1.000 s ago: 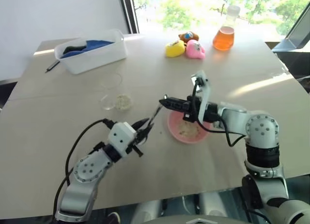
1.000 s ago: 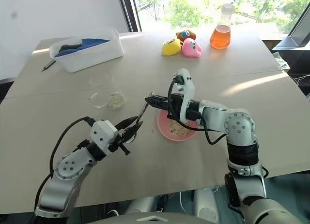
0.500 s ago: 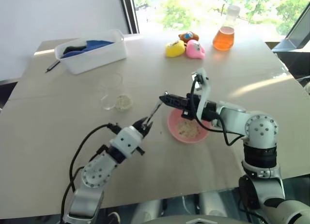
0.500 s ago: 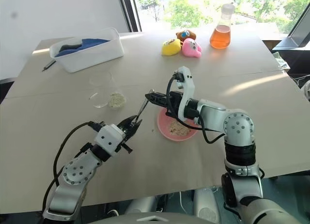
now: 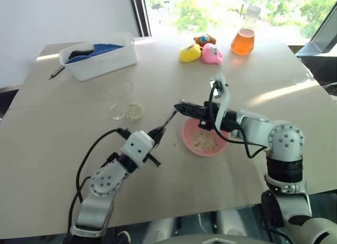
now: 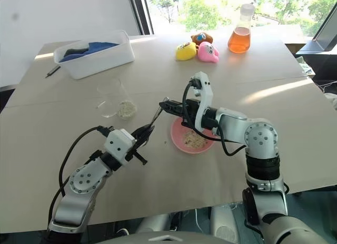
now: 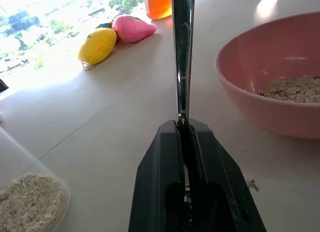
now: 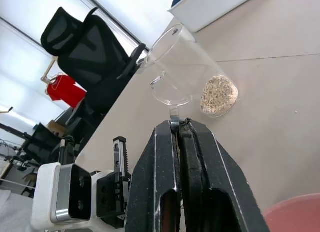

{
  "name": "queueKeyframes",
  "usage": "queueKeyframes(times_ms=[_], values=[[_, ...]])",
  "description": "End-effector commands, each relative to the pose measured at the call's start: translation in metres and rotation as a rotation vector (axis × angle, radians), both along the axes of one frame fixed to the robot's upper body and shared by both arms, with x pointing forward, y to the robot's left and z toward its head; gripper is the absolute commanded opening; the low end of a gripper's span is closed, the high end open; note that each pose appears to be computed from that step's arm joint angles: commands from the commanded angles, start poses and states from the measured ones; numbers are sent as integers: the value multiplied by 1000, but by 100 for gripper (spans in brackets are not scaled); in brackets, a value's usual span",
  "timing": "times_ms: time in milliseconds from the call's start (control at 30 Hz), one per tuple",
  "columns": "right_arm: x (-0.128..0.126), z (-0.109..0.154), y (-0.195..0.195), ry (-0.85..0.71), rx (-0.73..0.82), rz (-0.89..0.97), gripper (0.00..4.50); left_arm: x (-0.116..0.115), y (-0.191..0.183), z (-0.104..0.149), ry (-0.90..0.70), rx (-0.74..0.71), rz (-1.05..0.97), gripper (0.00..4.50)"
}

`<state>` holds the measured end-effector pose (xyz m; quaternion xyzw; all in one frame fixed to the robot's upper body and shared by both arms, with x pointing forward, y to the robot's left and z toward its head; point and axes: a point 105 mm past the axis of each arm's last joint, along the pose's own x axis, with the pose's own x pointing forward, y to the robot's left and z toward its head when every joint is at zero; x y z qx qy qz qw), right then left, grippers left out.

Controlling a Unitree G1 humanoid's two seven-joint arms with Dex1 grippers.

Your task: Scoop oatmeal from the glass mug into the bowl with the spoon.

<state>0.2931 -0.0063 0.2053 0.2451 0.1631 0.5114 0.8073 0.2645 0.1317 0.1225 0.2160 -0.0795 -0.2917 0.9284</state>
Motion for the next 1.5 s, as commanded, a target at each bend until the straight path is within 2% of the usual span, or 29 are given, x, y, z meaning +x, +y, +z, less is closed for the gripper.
queueKeyframes(times_ms=[33, 167, 200, 267, 333, 667, 800, 833, 1333, 1367, 1400, 1500], values=[[-9, 23, 5, -75, 63, 43, 0, -2, -10, 9, -15, 7, -32, 9], [-10, 23, 6, -80, 65, 52, 0, -4, -16, 15, -16, -5, -48, 9], [-10, 23, 7, -82, 63, 51, 68, -3, -17, 15, -15, -6, -49, 0], [-9, 23, 8, -92, 58, 46, 118, -3, -17, 16, -13, -7, -48, 0], [-9, 23, 8, -95, 57, 44, 204, -3, -17, 17, -12, -10, -44, 0], [-5, 23, 7, -107, 49, 12, 204, -2, -14, 16, -7, -22, -33, 0], [-3, 23, 7, -113, 46, 3, 12, -1, -14, 14, -3, -27, -29, 0], [-3, 23, 7, -114, 45, 3, 5, -1, -14, 13, -3, -32, -27, 0], [0, 27, 8, -113, 59, -5, 5, 0, -16, 11, -6, -77, -7, 0], [1, 27, 8, -112, 60, -5, 0, 0, -15, 11, -6, -79, -8, 70], [1, 27, 8, -110, 62, -6, 0, 0, -15, 11, -8, -77, -10, 97], [2, 29, 7, -107, 68, -9, 0, -2, -15, 13, -24, -60, -18, 234]])
